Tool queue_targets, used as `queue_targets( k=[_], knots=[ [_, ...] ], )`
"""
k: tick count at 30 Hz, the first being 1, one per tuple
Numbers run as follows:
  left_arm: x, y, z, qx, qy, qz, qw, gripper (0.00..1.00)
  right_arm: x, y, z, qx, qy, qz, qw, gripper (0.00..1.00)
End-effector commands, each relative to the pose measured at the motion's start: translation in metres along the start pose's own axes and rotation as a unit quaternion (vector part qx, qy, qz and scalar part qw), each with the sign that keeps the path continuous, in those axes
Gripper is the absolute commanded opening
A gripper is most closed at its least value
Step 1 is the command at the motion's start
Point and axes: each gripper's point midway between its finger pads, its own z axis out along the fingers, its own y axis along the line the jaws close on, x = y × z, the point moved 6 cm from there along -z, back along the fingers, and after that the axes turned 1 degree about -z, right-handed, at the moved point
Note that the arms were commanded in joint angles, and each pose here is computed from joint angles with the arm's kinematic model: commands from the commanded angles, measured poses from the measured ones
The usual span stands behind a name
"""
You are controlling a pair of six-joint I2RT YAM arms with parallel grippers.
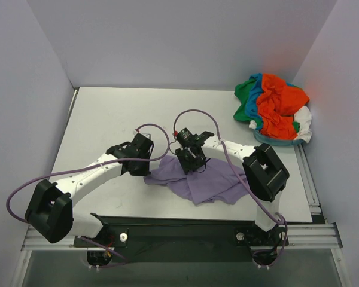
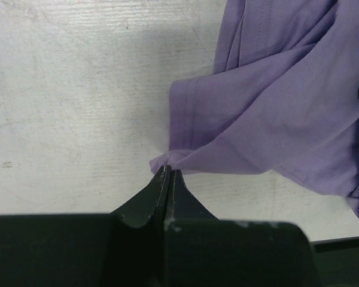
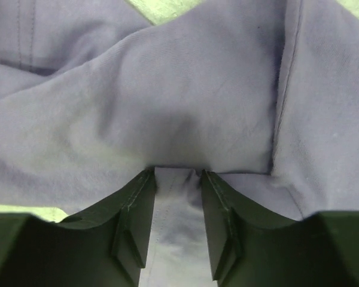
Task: Fold and stack the t-shirts
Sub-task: Flatten out the tshirt
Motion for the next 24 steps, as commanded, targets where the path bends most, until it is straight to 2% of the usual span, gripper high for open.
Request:
queue_targets(
  k=[1,3,4,6,8,12,18,21,24],
  knots=[
    [-0.009,-0.002,-0.007,0.011,-0.019,-0.002,1.0,0.0,0.0,0.001,0.0,0.008,0.005,-0.007,1.0,0.36],
    [-0.009,0.0,-0.007,0.01,-0.02,-0.004,1.0,0.0,0.001,0.0,-0.001,0.01,0.004,-0.005,1.0,0.27],
    [-0.009,0.001,-0.009,0.01,-0.022,-0.005,1.0,0.0,0.0,-0.002,-0.006,0.014,-0.002,-0.002,1.0,0.2],
    [-0.009,0.002,-0.009,0.009,-0.023,-0.007,1.0,0.0,-0.002,-0.005,-0.015,0.017,-0.009,0.007,1.0,0.12],
    [-0.01,0.004,-0.01,0.006,-0.024,-0.008,1.0,0.0,-0.005,-0.01,-0.034,0.02,-0.026,0.023,0.999,0.11],
    [-0.017,0.011,-0.011,-0.006,-0.028,-0.017,0.999,0.0,-0.009,-0.038,-0.079,0.032,-0.067,0.083,0.994,0.0],
    [-0.032,0.039,-0.018,-0.072,-0.037,-0.035,0.996,0.0,0.004,-0.091,-0.158,0.065,-0.143,0.164,0.974,0.0],
    [-0.056,0.059,-0.034,-0.097,-0.068,-0.066,0.991,0.0,0.005,-0.12,-0.217,0.084,-0.214,0.2,0.952,0.0],
    [-0.085,0.072,-0.061,-0.106,-0.11,-0.091,0.984,0.0,0.013,-0.146,-0.259,0.115,-0.259,0.23,0.931,0.0]
  ],
)
